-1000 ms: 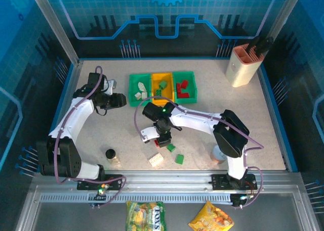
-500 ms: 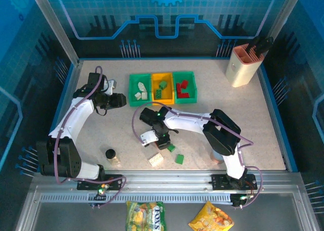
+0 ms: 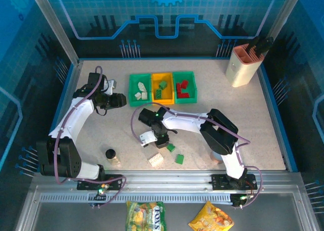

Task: Sort the legos into containers by color
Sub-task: Pick up the lego from the bottom-center of the table, then place the lego in the container, then pick up the lego from the bottom-center of the table.

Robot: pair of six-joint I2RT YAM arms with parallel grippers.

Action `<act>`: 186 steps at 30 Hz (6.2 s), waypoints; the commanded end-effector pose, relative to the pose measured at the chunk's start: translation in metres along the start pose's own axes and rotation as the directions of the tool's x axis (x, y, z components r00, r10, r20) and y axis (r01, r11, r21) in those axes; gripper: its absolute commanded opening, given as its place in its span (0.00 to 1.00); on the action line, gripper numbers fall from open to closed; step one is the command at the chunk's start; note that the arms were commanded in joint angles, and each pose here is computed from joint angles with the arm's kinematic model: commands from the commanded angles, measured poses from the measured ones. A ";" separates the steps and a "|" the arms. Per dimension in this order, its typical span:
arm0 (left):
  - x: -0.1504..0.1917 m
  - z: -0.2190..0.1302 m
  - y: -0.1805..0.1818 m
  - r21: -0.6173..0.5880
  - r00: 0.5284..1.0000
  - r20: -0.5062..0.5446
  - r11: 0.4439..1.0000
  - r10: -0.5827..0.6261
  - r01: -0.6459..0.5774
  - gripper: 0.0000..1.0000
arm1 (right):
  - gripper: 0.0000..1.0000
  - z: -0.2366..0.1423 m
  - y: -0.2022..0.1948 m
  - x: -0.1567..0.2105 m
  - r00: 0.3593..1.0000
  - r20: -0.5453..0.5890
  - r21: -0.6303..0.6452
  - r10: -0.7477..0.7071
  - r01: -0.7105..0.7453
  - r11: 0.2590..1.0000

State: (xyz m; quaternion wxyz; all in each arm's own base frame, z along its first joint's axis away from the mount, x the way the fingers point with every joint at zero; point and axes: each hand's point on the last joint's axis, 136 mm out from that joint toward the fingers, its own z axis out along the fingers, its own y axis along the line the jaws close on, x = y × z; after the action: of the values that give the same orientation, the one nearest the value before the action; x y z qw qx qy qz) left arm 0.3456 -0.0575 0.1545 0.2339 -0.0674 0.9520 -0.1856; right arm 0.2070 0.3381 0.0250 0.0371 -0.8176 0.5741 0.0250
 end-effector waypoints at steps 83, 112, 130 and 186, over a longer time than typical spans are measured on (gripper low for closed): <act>0.000 -0.002 0.006 -0.019 1.000 -0.003 1.000 0.012 -0.012 0.53 | 0.29 -0.098 -0.228 0.250 -0.049 0.422 0.421 0.905 -0.874 -0.244; -0.001 -0.004 0.005 -0.017 1.000 0.004 1.000 0.015 -0.015 0.54 | 0.41 -0.125 -0.216 0.233 -0.036 0.459 0.414 0.888 -0.876 -0.249; -0.001 -0.005 0.003 -0.008 1.000 0.009 1.000 0.016 -0.016 0.53 | 0.39 -0.111 -0.169 0.144 0.334 0.456 0.114 0.825 -0.941 0.318; 0.000 -0.003 0.008 -0.031 1.000 0.003 0.999 0.019 -0.019 0.53 | 0.51 -0.045 0.074 -0.026 0.986 0.075 0.082 -0.149 0.143 0.986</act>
State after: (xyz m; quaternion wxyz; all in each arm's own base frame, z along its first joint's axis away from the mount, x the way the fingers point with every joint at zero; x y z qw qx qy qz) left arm 0.3460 -0.0549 0.1537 0.2352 -0.0693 0.9530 -0.1781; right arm 0.1434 0.3435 0.0879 0.1324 -0.8514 0.5055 0.0448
